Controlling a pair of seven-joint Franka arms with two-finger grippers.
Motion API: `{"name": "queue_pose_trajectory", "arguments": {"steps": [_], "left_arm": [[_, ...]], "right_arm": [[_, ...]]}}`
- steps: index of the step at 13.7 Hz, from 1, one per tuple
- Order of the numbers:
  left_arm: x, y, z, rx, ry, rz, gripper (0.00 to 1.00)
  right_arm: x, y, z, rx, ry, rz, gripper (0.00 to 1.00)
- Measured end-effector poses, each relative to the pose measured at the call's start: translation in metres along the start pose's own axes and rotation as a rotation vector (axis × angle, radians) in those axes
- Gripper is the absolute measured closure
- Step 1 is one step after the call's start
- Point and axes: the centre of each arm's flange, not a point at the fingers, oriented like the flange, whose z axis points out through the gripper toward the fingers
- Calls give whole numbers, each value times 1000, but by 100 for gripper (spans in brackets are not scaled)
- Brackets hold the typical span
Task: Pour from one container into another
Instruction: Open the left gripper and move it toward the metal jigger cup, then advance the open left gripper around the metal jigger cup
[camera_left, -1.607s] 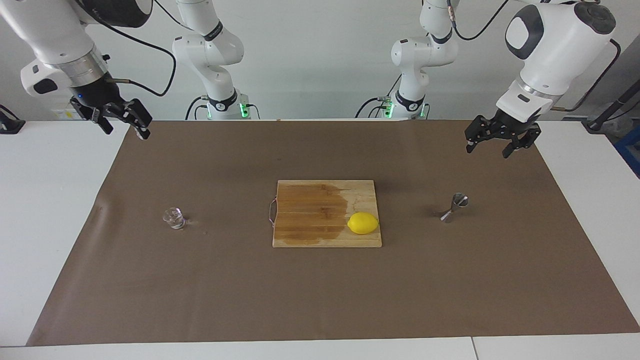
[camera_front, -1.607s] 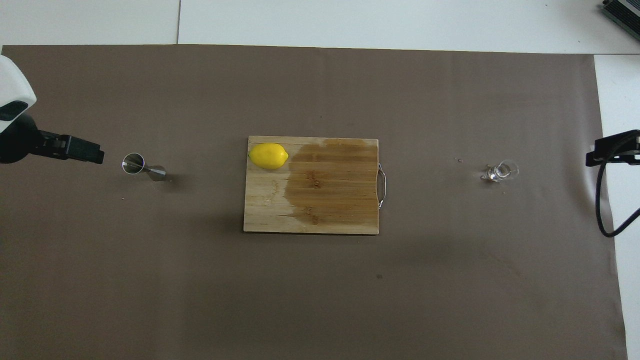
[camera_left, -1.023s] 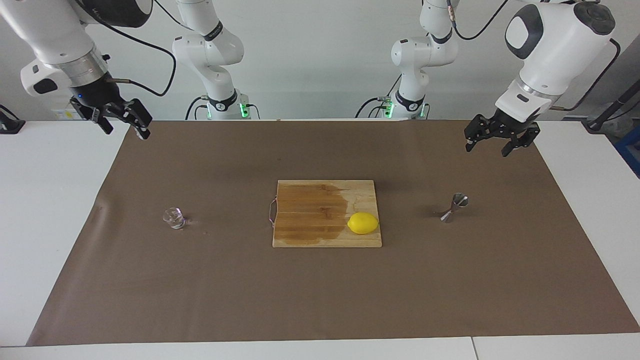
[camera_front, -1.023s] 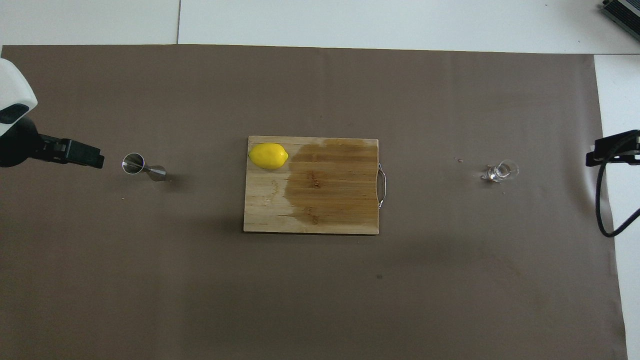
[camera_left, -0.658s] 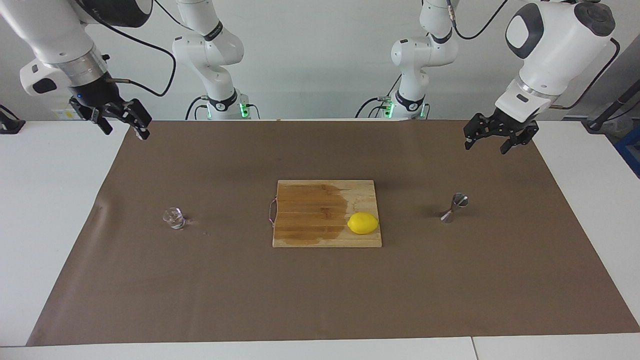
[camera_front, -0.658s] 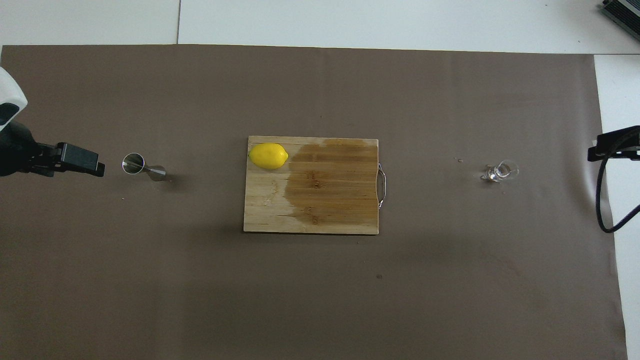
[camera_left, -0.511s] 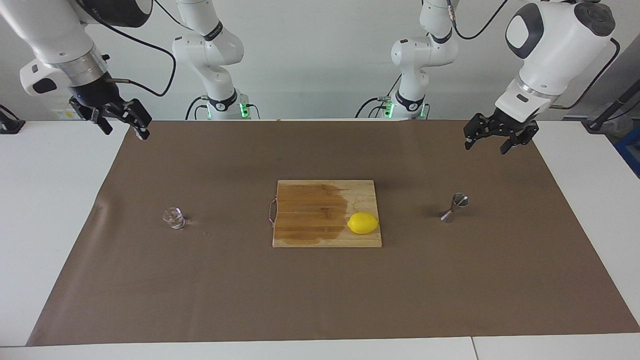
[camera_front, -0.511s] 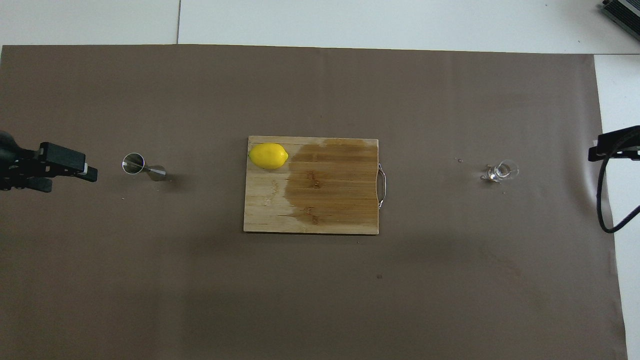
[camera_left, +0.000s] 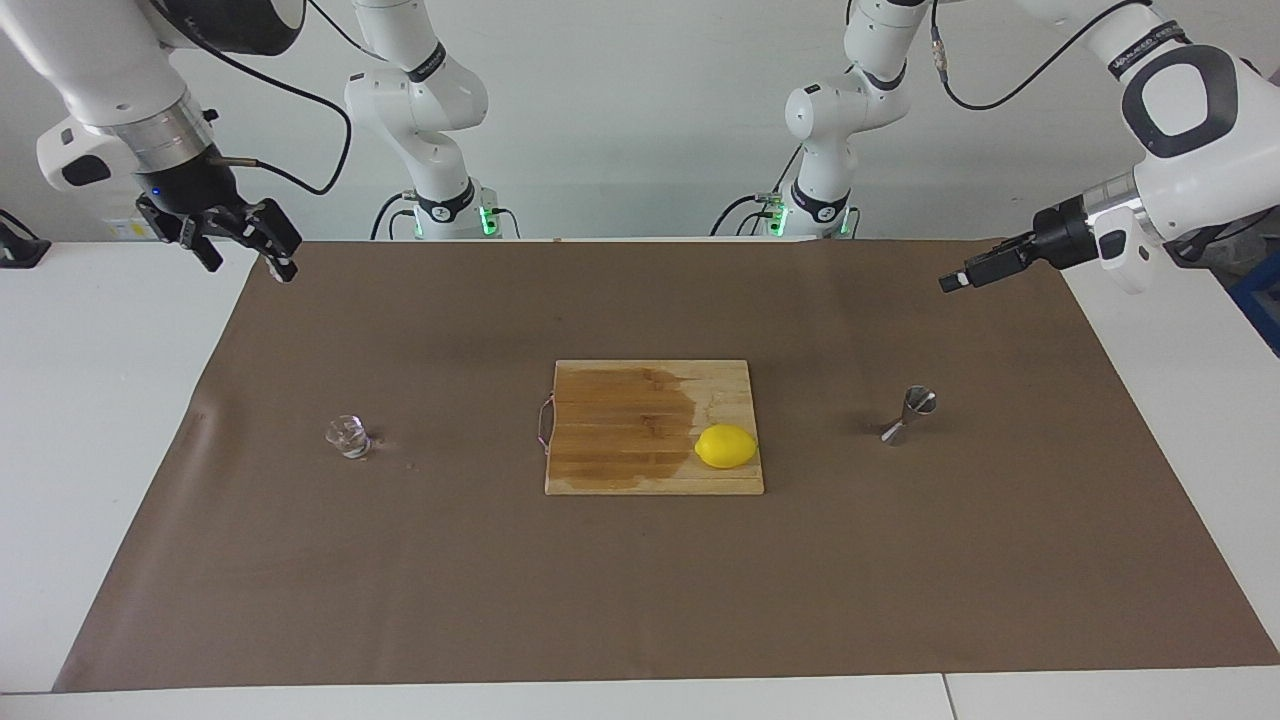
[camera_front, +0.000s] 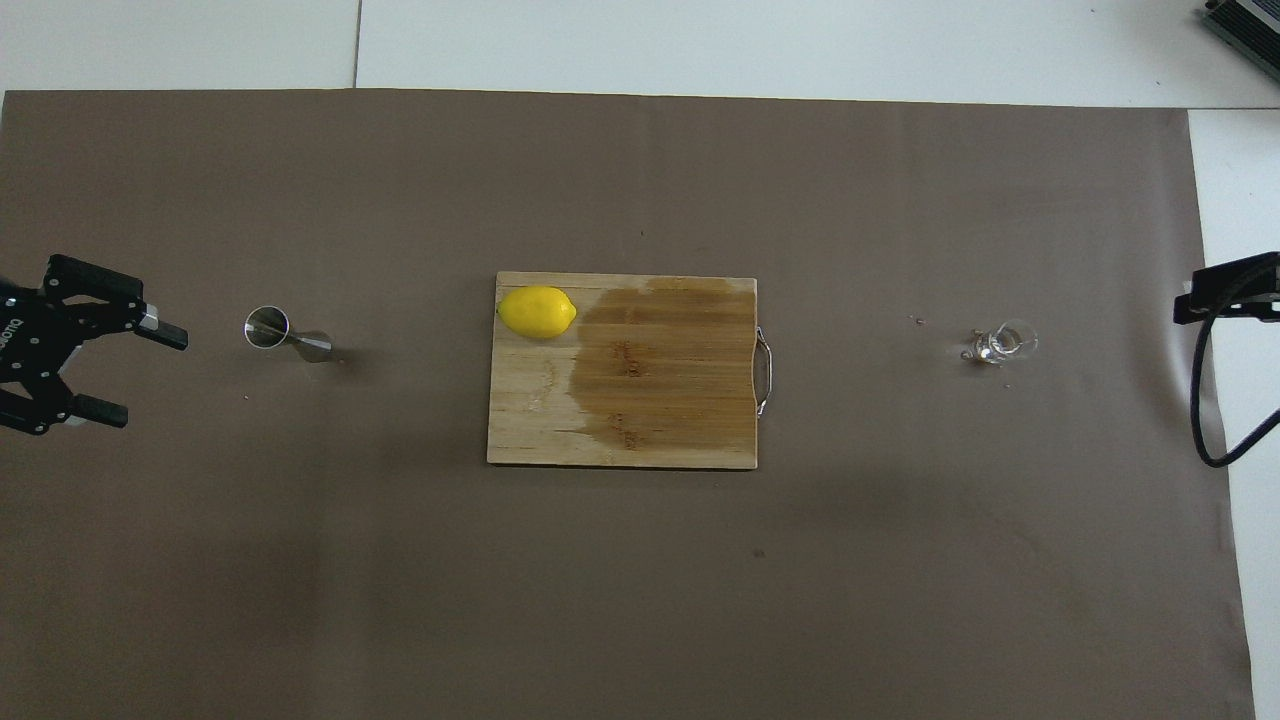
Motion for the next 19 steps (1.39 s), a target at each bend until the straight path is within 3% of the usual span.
{"name": "queue_pose_trajectory", "arguments": {"steps": [4, 8, 14, 19], "left_arm": [[15, 13, 8, -138, -137, -260, 0], [35, 16, 21, -191, -228, -317, 0], [105, -18, 41, -342, -422, -446, 0], [130, -39, 54, -449, -567, -564, 0]], "right_arm": [[0, 0, 0, 0, 0, 0, 0], [0, 0, 0, 0, 0, 0, 0], [0, 0, 0, 0, 0, 0, 0], [0, 0, 0, 0, 0, 0, 0]]}}
